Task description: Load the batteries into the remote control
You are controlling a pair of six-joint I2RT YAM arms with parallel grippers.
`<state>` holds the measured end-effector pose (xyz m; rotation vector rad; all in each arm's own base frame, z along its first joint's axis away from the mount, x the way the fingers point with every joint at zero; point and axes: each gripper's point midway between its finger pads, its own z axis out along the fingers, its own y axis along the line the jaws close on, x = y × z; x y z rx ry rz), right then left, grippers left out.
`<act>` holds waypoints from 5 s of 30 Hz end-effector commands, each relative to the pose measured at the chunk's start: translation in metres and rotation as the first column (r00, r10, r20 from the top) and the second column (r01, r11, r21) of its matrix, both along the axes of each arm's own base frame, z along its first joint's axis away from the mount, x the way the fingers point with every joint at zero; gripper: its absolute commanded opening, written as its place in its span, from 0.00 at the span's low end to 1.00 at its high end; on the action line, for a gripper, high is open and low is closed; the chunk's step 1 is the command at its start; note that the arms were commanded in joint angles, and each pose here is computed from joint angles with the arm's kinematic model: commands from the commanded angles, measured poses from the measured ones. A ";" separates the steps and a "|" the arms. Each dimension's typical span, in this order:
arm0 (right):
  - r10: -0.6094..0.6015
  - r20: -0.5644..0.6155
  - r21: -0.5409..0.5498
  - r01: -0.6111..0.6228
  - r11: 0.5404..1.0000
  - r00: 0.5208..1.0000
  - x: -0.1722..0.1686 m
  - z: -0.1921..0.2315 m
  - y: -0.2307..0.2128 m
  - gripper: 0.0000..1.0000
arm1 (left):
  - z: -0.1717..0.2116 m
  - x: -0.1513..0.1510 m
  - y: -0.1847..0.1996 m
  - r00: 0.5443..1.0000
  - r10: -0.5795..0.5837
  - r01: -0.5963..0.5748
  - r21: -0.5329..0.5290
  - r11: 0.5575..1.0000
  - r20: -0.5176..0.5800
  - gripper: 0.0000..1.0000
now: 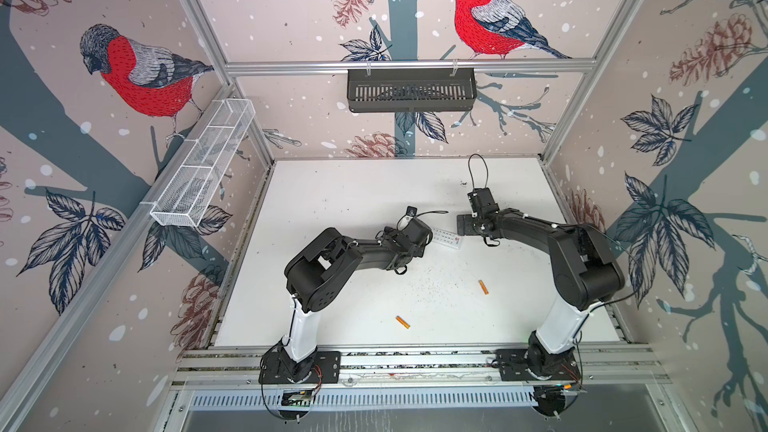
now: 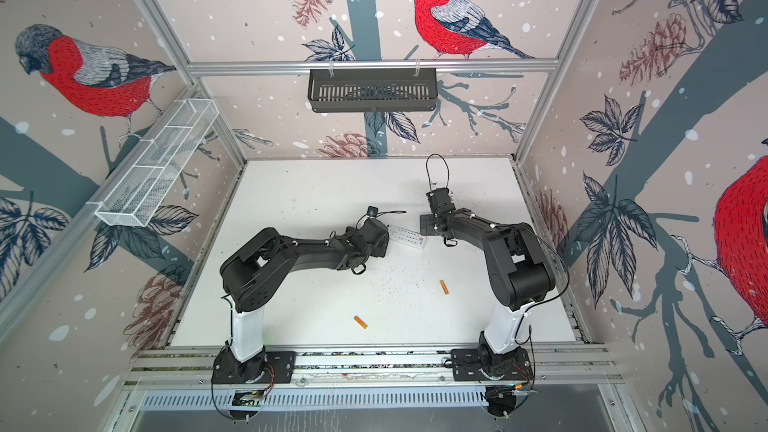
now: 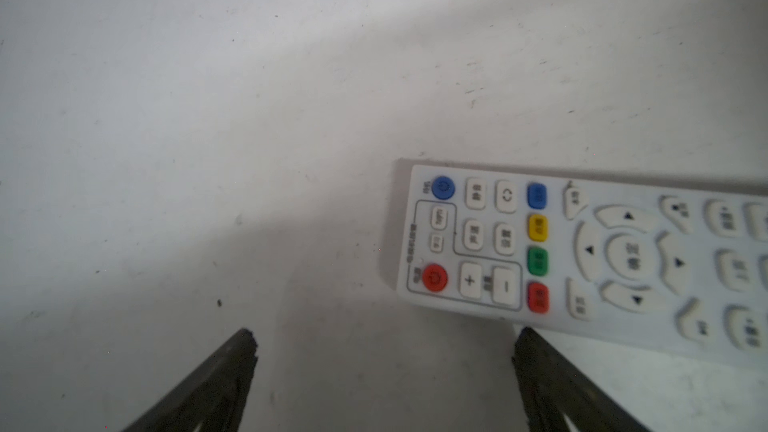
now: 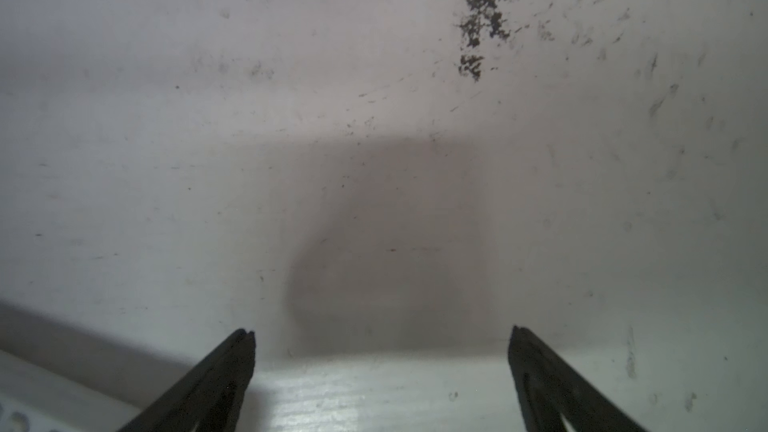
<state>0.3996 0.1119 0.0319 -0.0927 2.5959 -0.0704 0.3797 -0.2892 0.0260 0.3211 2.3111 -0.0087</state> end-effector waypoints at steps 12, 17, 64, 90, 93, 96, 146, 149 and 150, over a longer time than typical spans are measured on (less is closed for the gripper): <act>0.195 -0.064 0.055 -0.192 0.980 0.979 -0.058 -0.007 0.063 0.98 | -0.001 0.019 -0.016 0.999 -0.025 0.023 -0.097 0.995 -0.023 0.97; 0.232 -0.069 0.152 -0.220 0.964 0.970 -0.069 -0.013 0.081 0.98 | 0.005 0.016 -0.010 0.999 -0.019 0.014 -0.120 0.993 -0.042 0.97; 0.066 0.249 0.342 -0.152 0.927 0.966 -0.080 0.101 0.009 0.99 | -0.016 0.023 -0.083 0.942 0.049 -0.074 -0.062 0.995 -0.331 0.69; 0.361 0.439 0.565 -0.565 0.602 0.823 -0.120 0.128 0.094 0.99 | 0.155 -0.036 -0.058 0.891 -0.414 0.439 -0.583 0.683 0.186 0.50; 0.445 0.545 0.539 -0.704 0.463 0.711 -0.142 0.152 0.125 1.00 | 0.190 -0.064 -0.036 0.840 -0.434 0.534 -0.636 0.557 0.325 0.50; 0.523 0.623 0.483 -0.812 0.328 0.582 -0.170 0.172 0.158 0.99 | 0.219 -0.088 -0.013 0.803 -0.407 0.592 -0.663 0.458 0.436 0.50; 0.577 0.688 0.411 -0.891 0.192 0.441 -0.203 0.217 0.264 0.30 | 0.267 -0.145 0.038 0.745 -0.355 0.655 -0.720 0.229 0.565 0.94; 0.570 0.673 0.387 -0.881 0.270 0.471 -0.197 0.214 0.258 0.30 | 0.250 -0.126 0.046 0.813 -0.308 0.582 -0.712 0.394 0.495 0.93; 0.570 0.673 0.377 -0.882 0.284 0.471 -0.197 0.214 0.256 0.30 | 0.247 -0.122 0.049 0.825 -0.300 0.565 -0.704 0.430 0.479 0.92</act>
